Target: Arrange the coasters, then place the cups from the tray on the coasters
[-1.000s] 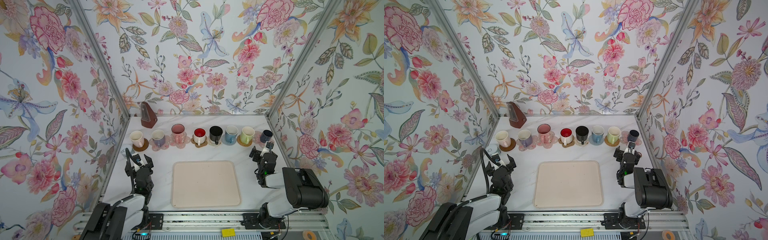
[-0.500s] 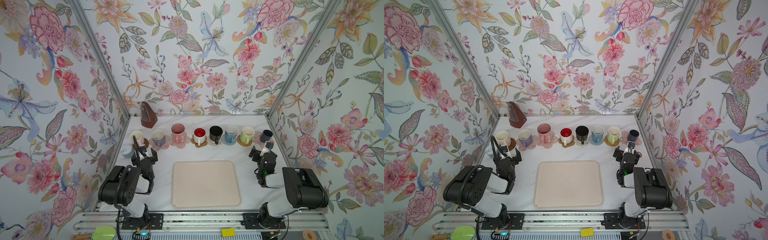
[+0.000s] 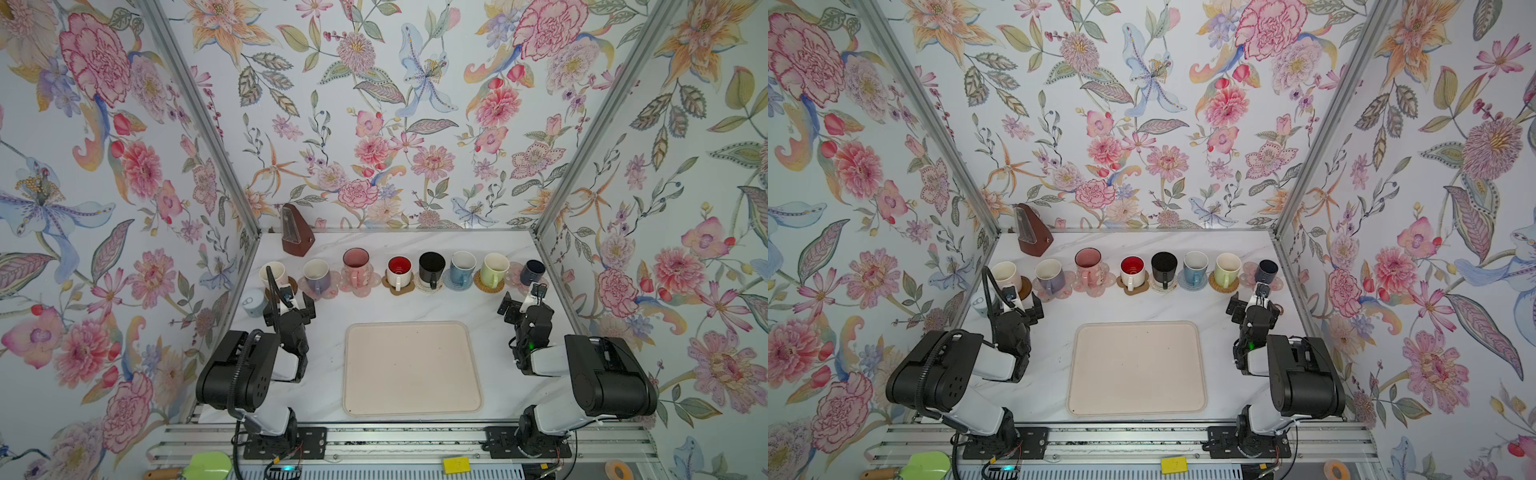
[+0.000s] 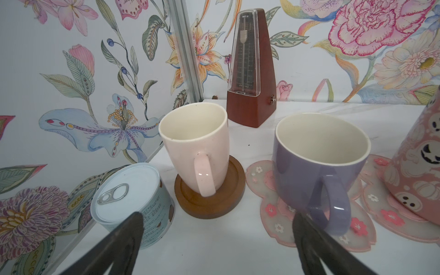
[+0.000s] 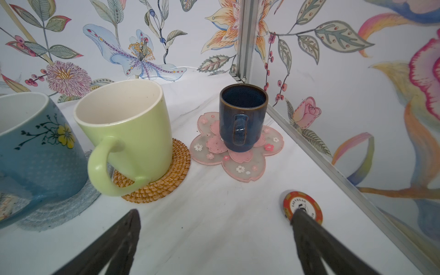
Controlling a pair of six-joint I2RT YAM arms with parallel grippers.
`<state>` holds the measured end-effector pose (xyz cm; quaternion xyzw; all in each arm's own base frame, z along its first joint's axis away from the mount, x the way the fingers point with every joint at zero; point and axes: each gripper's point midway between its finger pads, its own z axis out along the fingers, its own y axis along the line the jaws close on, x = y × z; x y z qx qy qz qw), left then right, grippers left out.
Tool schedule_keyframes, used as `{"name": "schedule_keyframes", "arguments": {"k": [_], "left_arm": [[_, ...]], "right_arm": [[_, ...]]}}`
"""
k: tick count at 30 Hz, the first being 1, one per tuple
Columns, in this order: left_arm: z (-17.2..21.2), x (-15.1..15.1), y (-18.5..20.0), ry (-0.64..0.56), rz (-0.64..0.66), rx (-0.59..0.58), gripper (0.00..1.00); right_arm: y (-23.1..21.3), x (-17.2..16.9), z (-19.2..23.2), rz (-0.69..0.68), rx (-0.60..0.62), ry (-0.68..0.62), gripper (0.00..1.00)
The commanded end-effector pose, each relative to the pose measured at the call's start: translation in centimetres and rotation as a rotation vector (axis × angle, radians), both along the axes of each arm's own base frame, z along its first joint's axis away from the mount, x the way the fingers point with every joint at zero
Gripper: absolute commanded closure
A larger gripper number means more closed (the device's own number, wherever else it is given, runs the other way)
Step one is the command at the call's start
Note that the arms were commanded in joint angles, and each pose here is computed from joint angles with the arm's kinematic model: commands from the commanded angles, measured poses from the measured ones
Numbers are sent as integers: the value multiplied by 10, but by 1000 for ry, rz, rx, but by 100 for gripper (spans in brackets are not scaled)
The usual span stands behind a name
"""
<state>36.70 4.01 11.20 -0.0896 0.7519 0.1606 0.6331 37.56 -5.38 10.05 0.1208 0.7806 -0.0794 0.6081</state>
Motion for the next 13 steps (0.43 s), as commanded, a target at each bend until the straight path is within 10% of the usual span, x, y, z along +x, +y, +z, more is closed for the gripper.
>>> {"name": "schedule_keyframes", "arguments": {"k": [1, 13], "left_arm": [[7, 3, 1, -23, -5, -6, 1], [7, 3, 0, -24, -6, -6, 1]], "right_arm": [[0, 4, 7, 0, 12, -29, 1], [0, 4, 7, 1, 13, -29, 1]]}}
